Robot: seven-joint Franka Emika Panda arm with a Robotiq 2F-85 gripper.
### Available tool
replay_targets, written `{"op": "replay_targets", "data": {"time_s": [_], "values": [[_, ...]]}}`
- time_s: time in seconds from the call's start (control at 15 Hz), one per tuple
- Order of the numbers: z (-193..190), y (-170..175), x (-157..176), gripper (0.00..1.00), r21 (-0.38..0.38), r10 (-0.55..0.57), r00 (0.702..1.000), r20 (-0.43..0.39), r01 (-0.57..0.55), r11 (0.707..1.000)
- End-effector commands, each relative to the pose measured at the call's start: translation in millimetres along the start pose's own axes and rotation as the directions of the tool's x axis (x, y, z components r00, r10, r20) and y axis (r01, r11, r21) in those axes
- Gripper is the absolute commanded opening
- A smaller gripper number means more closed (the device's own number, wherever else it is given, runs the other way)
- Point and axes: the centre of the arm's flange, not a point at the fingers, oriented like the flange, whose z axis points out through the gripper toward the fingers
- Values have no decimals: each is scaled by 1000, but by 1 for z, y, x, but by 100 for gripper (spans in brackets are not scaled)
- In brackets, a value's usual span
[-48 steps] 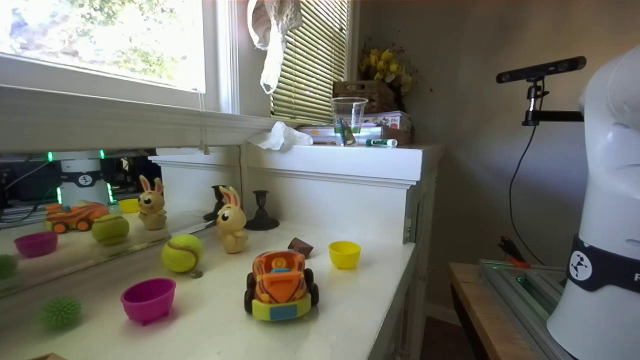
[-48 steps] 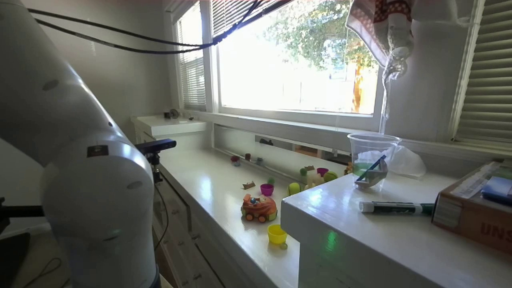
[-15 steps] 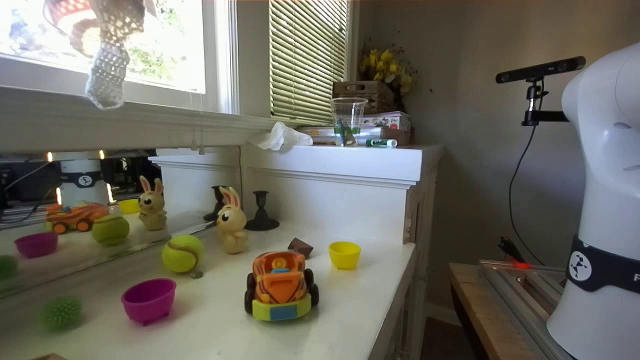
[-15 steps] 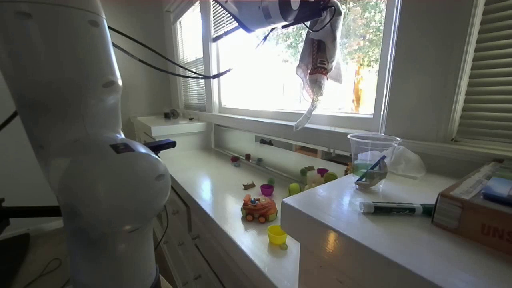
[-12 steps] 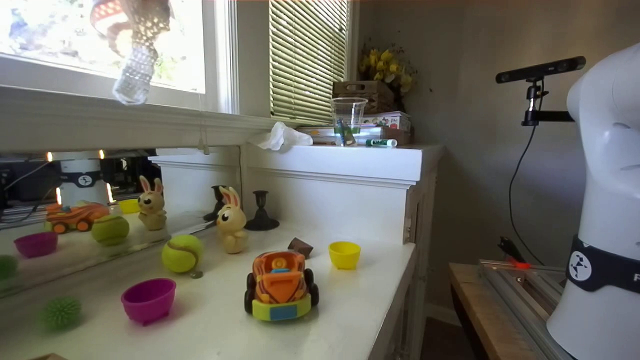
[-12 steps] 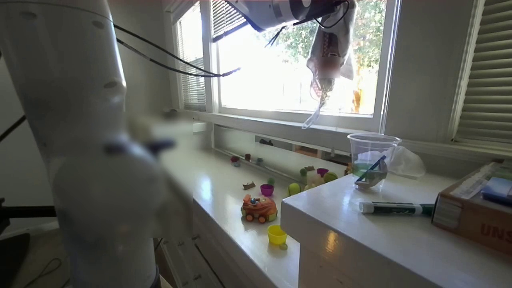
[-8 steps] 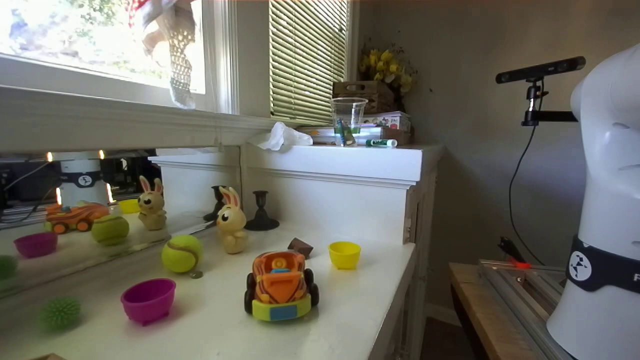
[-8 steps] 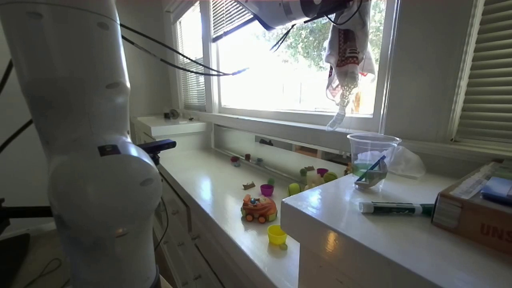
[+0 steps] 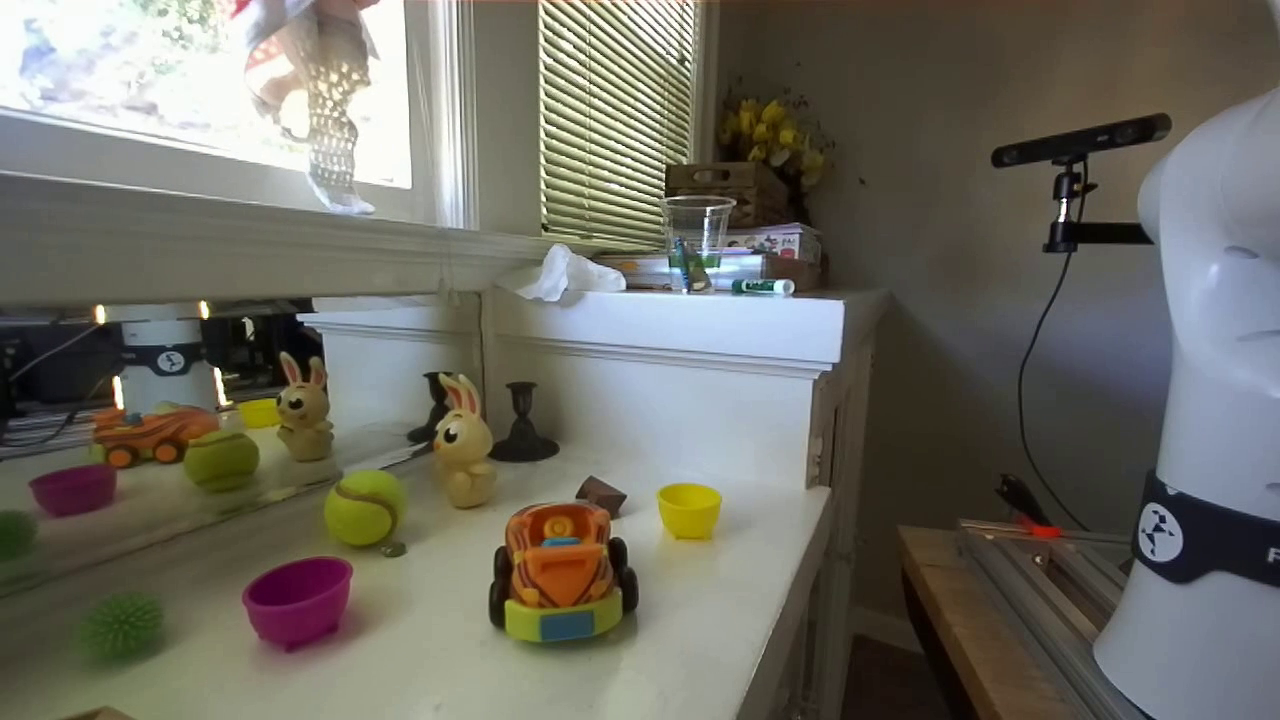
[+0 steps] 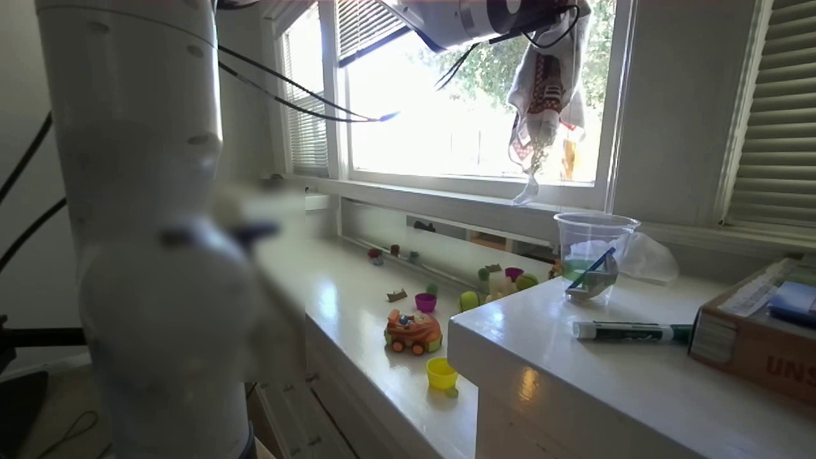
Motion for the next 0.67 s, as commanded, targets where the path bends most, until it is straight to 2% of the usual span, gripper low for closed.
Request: {"op": "replay_targets", "data": {"time_s": [0.0, 0.33, 0.6], "values": [[28, -11, 20, 2, -22, 15, 1000, -1, -15, 1000], [32, -29, 22, 2, 6, 1, 999, 33, -1, 1000], [36, -67, 17, 2, 50, -30, 997, 65, 26, 998]]}}
